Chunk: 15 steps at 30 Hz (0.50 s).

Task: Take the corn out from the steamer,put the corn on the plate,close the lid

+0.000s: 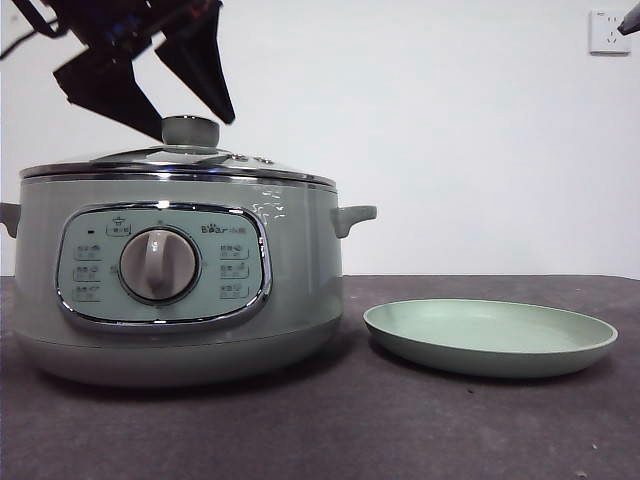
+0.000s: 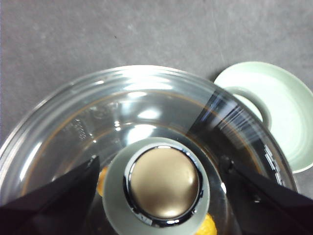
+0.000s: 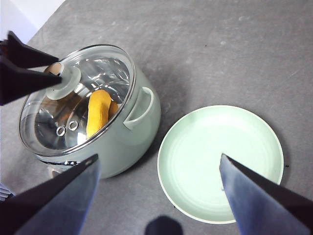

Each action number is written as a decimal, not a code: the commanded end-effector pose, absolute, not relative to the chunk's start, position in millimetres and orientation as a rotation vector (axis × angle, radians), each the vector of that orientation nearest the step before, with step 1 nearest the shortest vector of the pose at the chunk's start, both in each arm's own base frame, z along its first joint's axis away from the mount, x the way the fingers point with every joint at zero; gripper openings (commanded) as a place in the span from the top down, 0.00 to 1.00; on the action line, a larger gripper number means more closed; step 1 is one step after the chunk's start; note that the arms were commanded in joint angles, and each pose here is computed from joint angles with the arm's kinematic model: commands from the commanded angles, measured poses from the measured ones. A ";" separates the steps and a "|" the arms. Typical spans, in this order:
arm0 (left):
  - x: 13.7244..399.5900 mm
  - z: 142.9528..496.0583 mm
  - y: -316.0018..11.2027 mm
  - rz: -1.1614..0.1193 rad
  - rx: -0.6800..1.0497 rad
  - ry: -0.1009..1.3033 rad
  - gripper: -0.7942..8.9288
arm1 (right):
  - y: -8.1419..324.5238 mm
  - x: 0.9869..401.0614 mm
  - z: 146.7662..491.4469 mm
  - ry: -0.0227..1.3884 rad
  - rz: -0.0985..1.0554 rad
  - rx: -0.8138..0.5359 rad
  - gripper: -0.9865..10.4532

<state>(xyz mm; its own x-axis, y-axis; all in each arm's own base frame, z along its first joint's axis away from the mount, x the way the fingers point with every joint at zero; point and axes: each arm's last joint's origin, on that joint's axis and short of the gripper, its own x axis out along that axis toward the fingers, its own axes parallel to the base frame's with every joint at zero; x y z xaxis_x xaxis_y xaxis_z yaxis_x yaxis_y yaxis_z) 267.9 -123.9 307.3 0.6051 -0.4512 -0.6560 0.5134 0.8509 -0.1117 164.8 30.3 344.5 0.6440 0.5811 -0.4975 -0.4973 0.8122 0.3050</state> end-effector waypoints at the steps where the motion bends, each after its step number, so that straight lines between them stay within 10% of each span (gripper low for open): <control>1: 271.4 301.0 -127.7 -0.555 0.116 0.750 0.50 | 30.6 165.0 345.8 0.609 0.615 0.145 0.56; 4: 271.6 299.6 -128.0 -0.550 0.119 0.759 0.55 | 30.6 164.9 345.8 0.610 0.615 0.145 0.56; 9: 270.9 298.8 -127.4 -0.546 0.142 0.766 0.94 | 30.6 164.9 345.8 0.611 0.615 0.148 0.56; 15: 271.4 300.5 -127.2 -0.548 0.164 0.754 0.93 | 30.6 165.0 345.9 0.610 0.615 0.148 0.56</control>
<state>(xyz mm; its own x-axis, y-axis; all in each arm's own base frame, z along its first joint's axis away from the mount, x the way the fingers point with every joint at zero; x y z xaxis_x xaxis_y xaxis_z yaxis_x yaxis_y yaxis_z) 270.4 -128.0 302.1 0.5980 -0.4269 -0.6784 0.5253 0.8480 -0.0705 164.8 30.3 344.5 0.6440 0.5811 -0.4975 -0.4969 0.8123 0.3056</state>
